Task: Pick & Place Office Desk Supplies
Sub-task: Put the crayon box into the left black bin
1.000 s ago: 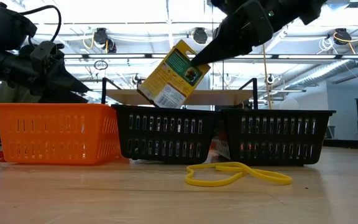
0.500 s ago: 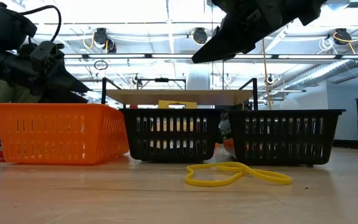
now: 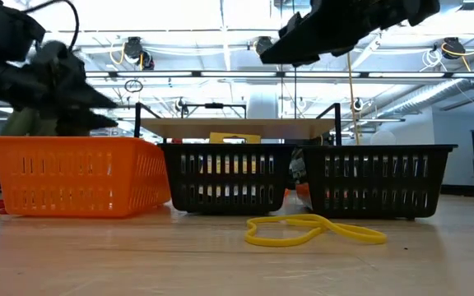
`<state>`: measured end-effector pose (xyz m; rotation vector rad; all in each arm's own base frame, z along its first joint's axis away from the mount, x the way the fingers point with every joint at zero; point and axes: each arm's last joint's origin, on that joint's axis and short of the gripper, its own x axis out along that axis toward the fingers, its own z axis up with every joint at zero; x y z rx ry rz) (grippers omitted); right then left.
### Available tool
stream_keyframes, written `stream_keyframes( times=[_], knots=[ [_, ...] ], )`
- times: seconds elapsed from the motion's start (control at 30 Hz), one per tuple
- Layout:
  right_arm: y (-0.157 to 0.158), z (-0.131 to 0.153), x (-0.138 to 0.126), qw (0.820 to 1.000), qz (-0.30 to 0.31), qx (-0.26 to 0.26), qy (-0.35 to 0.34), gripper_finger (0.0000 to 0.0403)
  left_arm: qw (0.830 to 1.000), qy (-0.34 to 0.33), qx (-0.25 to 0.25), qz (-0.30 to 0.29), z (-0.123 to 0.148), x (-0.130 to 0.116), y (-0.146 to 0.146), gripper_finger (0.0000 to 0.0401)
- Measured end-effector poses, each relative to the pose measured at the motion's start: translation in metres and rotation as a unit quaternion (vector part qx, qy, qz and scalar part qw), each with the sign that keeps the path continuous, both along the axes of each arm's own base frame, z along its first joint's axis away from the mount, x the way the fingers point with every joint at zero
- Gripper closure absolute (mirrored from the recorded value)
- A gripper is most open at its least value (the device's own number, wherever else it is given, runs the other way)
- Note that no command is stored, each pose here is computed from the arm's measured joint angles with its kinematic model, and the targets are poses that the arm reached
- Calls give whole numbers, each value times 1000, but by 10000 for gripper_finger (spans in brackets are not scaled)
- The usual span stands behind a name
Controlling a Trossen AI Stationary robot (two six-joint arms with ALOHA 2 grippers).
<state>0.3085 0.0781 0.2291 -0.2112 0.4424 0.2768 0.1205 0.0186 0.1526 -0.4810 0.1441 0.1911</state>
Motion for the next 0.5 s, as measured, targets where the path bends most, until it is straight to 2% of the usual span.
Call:
stream_keyframes(
  times=[0.17, 0.33, 0.5],
  knots=[
    [9, 9, -3, 999, 22, -18, -37, 298, 992, -95, 29, -81, 19, 3, -11, 194],
    [17, 23, -18, 997, -15, -52, -48, 311, 977, -162, 47, -127, 32, 2, -25, 194],
    [21, 43, -36, 997, -37, -23, -59, 323, 974, -174, 91, -114, 47, 2, -38, 194]
  ],
)
